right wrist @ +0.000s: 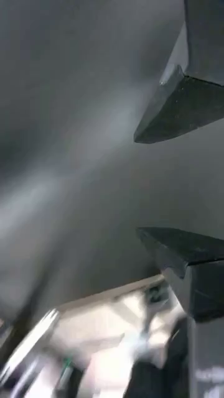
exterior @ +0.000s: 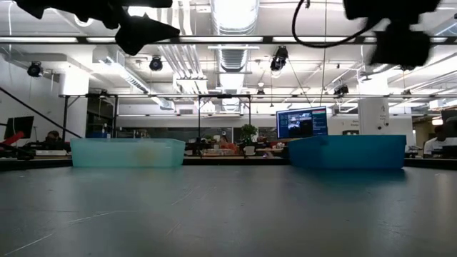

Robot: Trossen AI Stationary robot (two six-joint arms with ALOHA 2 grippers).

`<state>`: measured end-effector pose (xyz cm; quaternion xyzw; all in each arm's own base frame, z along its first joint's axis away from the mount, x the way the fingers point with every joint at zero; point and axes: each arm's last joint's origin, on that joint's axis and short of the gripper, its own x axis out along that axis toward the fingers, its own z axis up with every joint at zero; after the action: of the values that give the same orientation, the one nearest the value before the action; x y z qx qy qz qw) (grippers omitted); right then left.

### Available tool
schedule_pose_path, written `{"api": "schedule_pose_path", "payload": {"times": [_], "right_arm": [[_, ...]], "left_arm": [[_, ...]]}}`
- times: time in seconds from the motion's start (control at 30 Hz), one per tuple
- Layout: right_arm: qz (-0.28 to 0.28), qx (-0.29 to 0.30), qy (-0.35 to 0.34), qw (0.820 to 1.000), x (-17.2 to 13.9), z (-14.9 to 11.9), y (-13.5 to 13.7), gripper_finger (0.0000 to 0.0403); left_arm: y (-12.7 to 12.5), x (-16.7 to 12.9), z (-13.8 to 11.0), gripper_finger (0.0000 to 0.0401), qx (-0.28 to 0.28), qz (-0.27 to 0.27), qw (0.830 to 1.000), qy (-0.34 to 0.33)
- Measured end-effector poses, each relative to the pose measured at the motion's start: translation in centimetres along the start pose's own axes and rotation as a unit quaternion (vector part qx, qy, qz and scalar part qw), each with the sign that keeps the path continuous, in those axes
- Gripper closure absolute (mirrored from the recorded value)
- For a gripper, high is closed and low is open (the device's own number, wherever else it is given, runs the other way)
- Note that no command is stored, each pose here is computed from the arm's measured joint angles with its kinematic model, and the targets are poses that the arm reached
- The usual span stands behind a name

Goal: Pick and place medicine bottles into bin by pill shape (circle, oval)
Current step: Put the orange capsule bottle into the light blue bin

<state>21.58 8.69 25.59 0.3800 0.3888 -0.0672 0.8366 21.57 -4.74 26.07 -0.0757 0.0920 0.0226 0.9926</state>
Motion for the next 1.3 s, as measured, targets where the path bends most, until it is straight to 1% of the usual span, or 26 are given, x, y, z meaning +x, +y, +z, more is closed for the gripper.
{"api": "schedule_pose_path", "payload": {"times": [0.03,0.1,0.2,0.33,0.4,0.47,0.57,0.63,0.73,0.8,0.97,1.1,1.2,1.3], "right_arm": [[-0.030,0.010,0.031,0.999,0.0,-0.3,0.4,0.0180],[-0.091,0.031,0.088,0.991,0.0,-1.0,1.0,0.0180],[-0.186,0.048,0.153,0.969,-0.1,-2.2,2.0,0.0180],[-0.295,0.053,0.199,0.933,-0.6,-4.3,3.4,0.0180],[-0.328,0.052,0.209,0.920,-0.9,-5.5,4.0,0.0180],[-0.339,0.056,0.208,0.916,-1.1,-6.7,4.6,0.0179],[-0.342,0.068,0.197,0.916,-1.7,-8.3,5.1,0.0171],[-0.343,0.068,0.171,0.921,-2.2,-9.4,5.1,0.0161],[-0.337,0.053,0.110,0.933,-2.8,-10.9,5.0,0.0140],[-0.336,0.051,0.087,0.937,-3.1,-12.0,4.7,0.0126],[-0.346,0.054,0.077,0.933,-3.8,-14.5,3.7,0.0092],[-0.345,0.030,0.040,0.937,-3.9,-16.2,2.3,0.0072],[-0.338,0.012,0.004,0.941,-3.5,-17.3,1.2,0.0065],[-0.359,0.003,-0.008,0.933,-3.0,-17.9,0.0,0.0066]], "left_arm": [[-0.1,0.1,-0.1,0.0111,0.001,-0.001,1.000,0.002],[-0.1,0.2,-0.2,0.0111,0.002,-0.002,1.000,0.004],[-0.2,0.2,-0.1,0.0111,0.000,-0.003,1.000,-0.001],[-0.2,0.1,0.1,0.0111,-0.008,-0.005,1.000,-0.008],[-0.2,0.1,0.1,0.0111,-0.015,-0.005,1.000,-0.009],[-0.2,0.1,0.1,0.0111,-0.015,-0.005,1.000,-0.009],[-0.2,0.1,0.1,0.0111,-0.016,-0.005,1.000,-0.011],[-0.2,0.1,0.2,0.0111,-0.017,-0.005,1.000,-0.016],[-0.2,0.1,0.3,0.0111,-0.019,-0.004,1.000,-0.022],[-0.2,0.1,0.5,0.0111,-0.021,-0.003,0.999,-0.028],[-0.3,0.1,0.8,0.0111,-0.028,-0.006,0.998,-0.047],[-0.3,0.1,1.0,0.0111,-0.031,-0.008,0.998,-0.057],[-0.3,0.0,1.3,0.0111,-0.034,-0.004,0.997,-0.072],[-0.3,0.0,1.6,0.0111,-0.040,0.011,0.995,-0.091]]}}
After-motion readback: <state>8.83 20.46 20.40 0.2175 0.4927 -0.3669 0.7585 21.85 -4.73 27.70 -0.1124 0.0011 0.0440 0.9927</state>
